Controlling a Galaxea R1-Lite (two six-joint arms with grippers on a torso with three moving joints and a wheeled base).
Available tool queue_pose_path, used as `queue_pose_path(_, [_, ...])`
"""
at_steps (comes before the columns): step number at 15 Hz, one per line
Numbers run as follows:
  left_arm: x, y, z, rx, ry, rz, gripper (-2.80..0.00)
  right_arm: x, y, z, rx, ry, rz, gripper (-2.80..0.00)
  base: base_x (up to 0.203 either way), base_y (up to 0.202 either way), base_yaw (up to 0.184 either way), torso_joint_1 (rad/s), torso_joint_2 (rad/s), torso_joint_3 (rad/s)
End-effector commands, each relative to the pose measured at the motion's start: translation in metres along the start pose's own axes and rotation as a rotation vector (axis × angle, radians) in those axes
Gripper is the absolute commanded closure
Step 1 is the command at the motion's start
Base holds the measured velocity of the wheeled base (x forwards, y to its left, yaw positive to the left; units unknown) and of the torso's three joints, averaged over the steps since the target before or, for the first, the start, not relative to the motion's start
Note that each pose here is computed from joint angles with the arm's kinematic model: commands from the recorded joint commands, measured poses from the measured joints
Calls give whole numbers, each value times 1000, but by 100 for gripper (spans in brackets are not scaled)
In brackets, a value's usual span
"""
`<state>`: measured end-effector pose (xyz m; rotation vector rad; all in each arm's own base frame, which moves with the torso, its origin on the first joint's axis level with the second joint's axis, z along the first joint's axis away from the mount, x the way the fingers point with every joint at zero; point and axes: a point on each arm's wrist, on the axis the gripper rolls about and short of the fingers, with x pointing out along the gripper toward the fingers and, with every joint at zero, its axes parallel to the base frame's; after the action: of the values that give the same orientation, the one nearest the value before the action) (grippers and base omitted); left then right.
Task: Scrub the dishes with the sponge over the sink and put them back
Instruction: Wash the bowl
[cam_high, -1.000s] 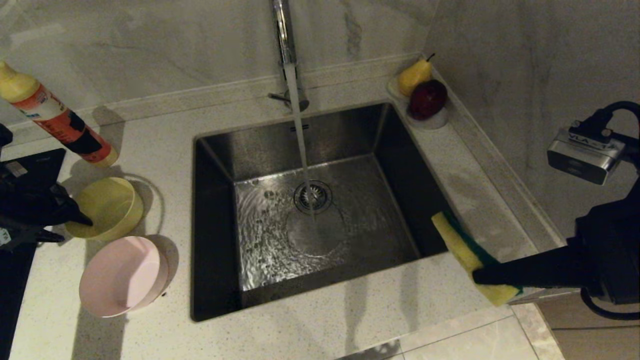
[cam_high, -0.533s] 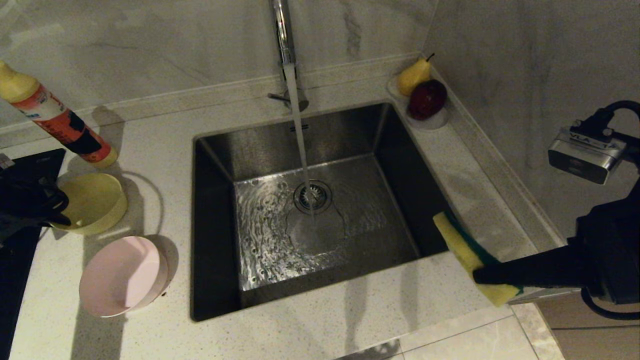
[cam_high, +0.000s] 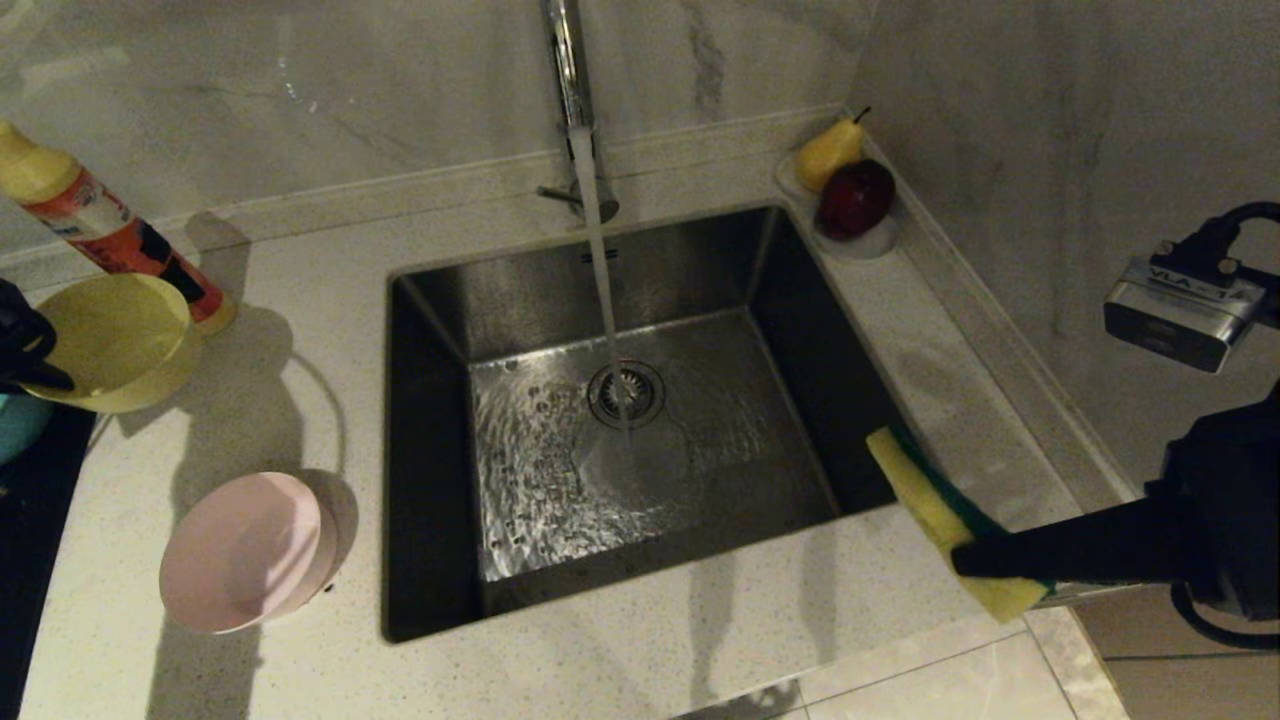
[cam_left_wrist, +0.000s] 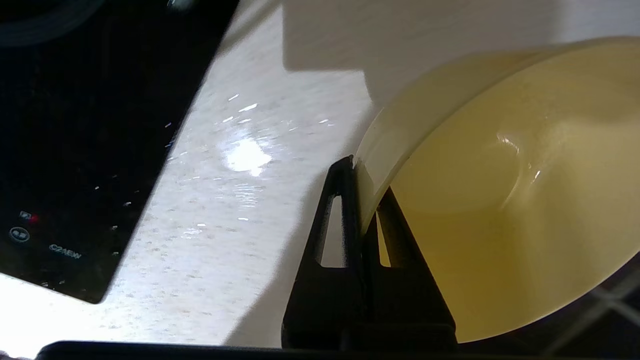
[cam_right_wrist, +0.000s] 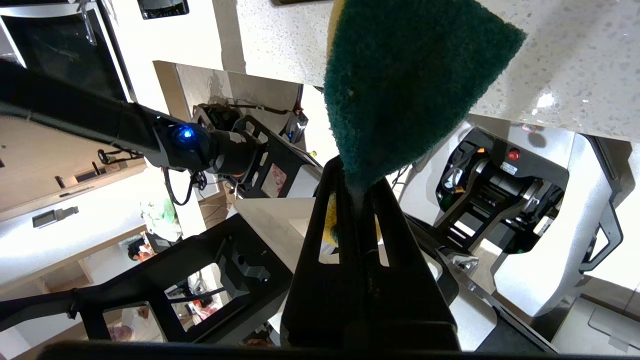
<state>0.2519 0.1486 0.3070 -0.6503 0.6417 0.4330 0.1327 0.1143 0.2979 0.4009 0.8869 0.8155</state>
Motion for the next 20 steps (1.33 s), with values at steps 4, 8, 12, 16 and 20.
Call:
queue_pose_path(4, [-85, -40, -8, 22, -166, -221, 0, -1, -1, -2, 3, 2, -1, 0, 0, 0, 0, 0, 0, 0])
queue_pose_path(8, [-73, -86, -30, 121, -88, -309, 0, 1, -2, -1, 1, 6, -4, 0, 0, 0, 0, 0, 0, 0])
queue_pose_path(12, [-36, -149, -68, 180, -25, -306, 0, 3, -5, -3, 5, 9, -13, 0, 0, 0, 0, 0, 0, 0])
queue_pose_path(16, [-10, -201, -118, 251, 60, -320, 0, 3, -5, -3, 4, 9, -14, 0, 0, 0, 0, 0, 0, 0])
queue_pose_path(20, [13, -239, -159, 277, 52, -324, 0, -1, -5, -5, 1, 1, -10, 0, 0, 0, 0, 0, 0, 0])
